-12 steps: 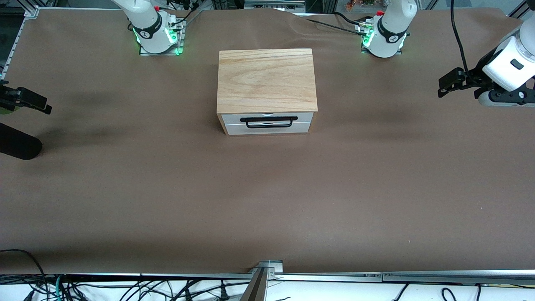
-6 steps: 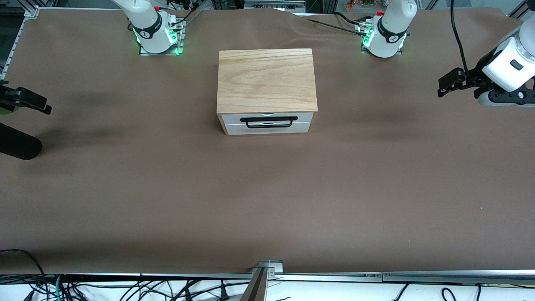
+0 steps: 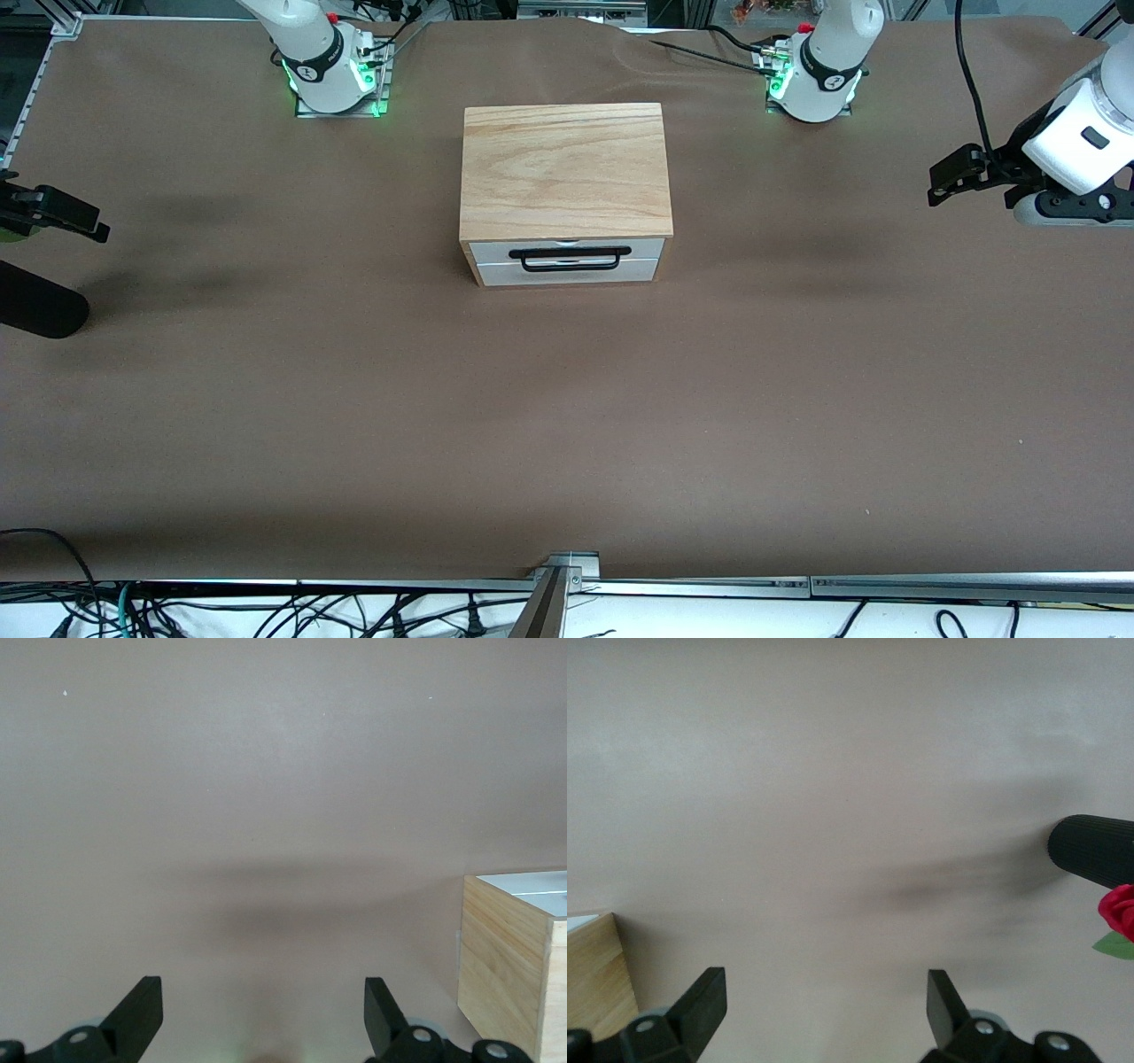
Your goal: Pull top drawer with both arms simultaneously
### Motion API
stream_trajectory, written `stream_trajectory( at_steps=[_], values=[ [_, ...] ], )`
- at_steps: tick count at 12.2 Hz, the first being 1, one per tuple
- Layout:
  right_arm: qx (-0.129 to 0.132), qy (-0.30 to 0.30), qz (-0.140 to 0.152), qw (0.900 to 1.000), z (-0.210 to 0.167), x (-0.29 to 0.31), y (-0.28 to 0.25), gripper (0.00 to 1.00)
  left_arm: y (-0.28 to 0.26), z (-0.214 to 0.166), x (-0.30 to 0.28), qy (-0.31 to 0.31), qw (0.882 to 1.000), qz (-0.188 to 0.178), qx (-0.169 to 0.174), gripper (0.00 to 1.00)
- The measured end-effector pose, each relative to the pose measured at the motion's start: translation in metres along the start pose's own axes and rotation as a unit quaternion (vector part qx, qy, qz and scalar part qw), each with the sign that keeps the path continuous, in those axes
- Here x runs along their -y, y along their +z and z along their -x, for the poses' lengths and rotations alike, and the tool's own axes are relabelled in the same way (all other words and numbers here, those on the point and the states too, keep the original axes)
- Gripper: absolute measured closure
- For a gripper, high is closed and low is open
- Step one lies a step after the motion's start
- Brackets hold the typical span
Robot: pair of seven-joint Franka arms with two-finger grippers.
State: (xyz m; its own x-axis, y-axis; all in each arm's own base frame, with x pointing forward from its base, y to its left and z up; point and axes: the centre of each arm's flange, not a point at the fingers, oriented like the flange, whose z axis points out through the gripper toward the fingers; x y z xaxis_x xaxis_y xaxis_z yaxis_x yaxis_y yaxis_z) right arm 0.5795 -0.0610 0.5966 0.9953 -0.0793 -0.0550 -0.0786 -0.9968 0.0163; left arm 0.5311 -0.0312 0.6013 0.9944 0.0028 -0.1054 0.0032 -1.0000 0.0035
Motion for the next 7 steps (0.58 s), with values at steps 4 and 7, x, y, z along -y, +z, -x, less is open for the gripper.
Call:
stream_trajectory(
  at_steps=[4, 7],
  values=[
    [0.000, 0.000, 0.000, 1.000, -0.0002, -0.0001, 0.0004, 0.00, 0.0006, -0.0004, 0.0000, -0.007, 1.000, 0.000, 0.001, 0.00],
    [0.007, 0.001, 0.001, 1.000, -0.0036, -0.0001, 0.0076, 0.00, 0.0055, -0.0036, 0.0000, -0.015, 1.000, 0.000, 0.006, 0.00]
  ],
)
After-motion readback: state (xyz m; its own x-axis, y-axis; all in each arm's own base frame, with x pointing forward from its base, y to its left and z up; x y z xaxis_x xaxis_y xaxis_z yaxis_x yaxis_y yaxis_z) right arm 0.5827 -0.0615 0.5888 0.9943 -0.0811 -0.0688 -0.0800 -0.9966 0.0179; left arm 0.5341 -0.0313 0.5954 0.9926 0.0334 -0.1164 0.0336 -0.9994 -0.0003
